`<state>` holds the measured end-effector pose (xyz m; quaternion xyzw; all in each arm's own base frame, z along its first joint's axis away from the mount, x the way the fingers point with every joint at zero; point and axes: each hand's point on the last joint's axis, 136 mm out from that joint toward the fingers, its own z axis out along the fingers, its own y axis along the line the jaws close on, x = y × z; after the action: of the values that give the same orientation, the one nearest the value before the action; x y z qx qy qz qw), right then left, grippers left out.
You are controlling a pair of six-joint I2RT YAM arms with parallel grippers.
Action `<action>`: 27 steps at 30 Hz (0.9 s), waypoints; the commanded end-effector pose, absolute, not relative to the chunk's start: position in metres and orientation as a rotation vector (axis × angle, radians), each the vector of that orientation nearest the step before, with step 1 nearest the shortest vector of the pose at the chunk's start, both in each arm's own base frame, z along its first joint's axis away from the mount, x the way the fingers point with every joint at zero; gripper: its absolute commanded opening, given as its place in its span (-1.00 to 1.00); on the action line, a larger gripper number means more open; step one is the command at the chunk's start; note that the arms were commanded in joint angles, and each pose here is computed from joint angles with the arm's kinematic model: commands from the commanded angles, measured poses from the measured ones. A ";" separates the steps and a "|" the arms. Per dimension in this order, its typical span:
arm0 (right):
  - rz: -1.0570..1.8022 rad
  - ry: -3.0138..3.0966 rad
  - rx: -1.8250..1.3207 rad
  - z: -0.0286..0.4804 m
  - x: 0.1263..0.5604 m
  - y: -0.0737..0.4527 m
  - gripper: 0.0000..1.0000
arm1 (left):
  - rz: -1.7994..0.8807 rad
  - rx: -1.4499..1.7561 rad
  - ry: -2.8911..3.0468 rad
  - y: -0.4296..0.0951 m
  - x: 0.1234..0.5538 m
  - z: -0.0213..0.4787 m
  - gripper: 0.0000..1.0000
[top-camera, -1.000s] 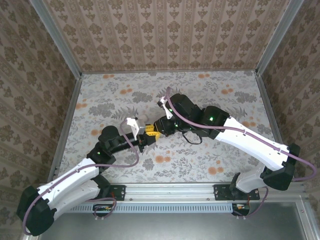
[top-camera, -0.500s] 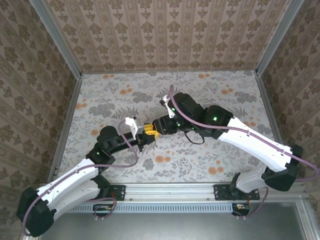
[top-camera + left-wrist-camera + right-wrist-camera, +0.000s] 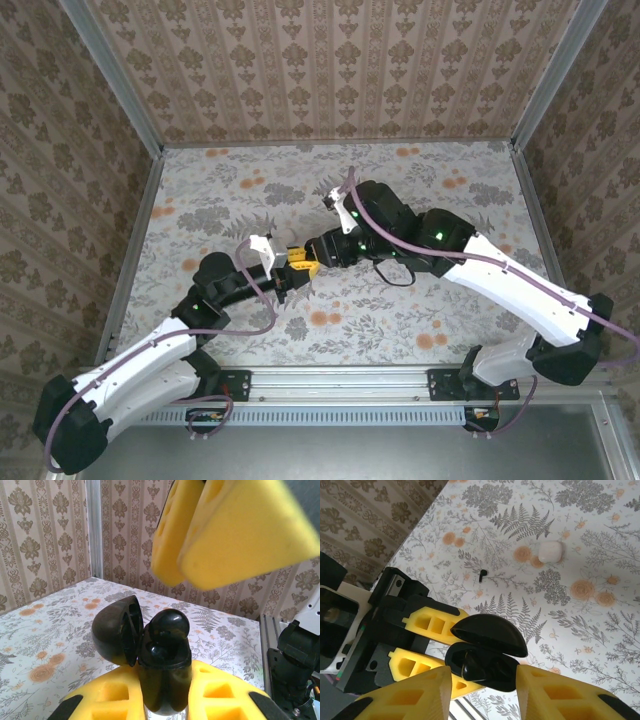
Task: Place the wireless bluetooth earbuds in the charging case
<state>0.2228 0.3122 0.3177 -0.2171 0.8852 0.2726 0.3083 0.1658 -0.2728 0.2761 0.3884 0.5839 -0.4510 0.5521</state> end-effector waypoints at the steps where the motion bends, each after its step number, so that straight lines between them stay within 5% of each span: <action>1: 0.708 2.348 -0.624 0.314 0.223 0.319 -0.22 | -1.074 0.900 1.310 -0.270 0.164 0.299 -1.00; 10: 0.645 2.375 -0.653 0.302 0.228 0.320 -0.24 | -1.075 0.901 1.310 -0.271 0.165 0.299 -1.00; 16: 0.598 2.375 -0.617 0.302 0.233 0.313 -0.52 | -1.070 0.903 1.311 -0.271 0.165 0.299 -1.00; 27: 0.577 2.384 -0.541 0.307 0.234 0.302 -0.67 | -1.065 0.902 1.309 -0.270 0.165 0.300 -1.00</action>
<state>0.2279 0.3221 0.3026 -0.2325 0.8911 0.2521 0.2973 0.1667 -0.2726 0.2731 0.3873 0.5895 -0.4490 0.5485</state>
